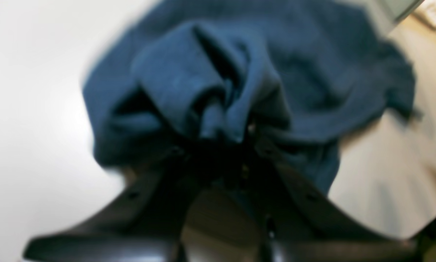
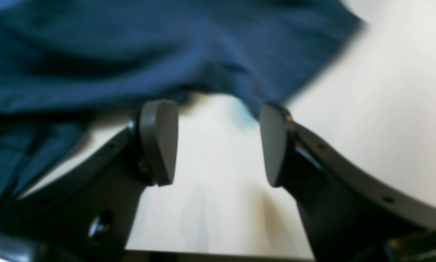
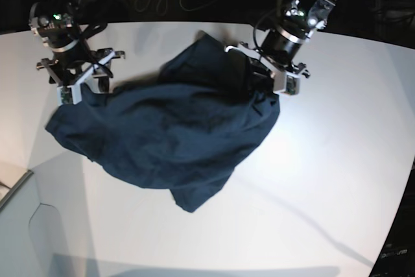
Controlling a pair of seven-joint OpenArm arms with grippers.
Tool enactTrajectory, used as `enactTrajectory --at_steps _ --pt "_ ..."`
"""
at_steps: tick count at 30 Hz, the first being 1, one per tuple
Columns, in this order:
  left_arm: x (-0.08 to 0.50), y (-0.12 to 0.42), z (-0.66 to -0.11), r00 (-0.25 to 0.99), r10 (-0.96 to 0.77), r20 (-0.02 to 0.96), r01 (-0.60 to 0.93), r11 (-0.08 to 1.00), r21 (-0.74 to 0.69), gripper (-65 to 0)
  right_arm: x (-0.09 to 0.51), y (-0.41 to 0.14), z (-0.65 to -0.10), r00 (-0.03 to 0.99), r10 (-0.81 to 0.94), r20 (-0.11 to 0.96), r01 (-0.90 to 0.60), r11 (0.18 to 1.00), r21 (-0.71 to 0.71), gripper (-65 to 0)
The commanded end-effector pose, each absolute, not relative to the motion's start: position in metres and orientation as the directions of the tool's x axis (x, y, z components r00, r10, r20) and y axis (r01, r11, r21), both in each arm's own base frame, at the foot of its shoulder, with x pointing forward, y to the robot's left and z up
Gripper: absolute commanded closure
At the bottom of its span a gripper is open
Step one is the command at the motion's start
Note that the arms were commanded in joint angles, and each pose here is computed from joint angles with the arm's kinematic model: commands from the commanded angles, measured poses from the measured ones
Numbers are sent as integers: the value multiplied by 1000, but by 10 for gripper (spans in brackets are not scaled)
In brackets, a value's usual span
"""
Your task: Layout the t-shirt on the table in an organized manner, then fold the t-shirt properly
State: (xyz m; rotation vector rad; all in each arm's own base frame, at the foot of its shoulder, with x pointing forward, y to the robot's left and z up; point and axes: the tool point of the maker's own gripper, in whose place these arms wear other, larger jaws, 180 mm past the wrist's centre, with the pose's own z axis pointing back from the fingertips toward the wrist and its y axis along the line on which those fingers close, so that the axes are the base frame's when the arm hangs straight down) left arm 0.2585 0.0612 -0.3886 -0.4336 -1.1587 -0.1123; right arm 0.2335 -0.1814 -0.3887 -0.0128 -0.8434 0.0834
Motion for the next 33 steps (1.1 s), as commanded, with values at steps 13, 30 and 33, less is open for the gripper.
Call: enactTrajectory --at_steps 13,30,33 --pt "275 114 -366 321 11 947 332 935 -124 0 249 -130 -446 726 149 671 -245 968 49 -362" --pt "257 104 -405 410 -243 879 416 908 57 -6 293 -150 -459 736 160 658 -240 970 32 0" --pt "253 98 -407 418 -237 877 425 904 41 -21 310 -154 -427 670 181 720 -247 969 -13 0"
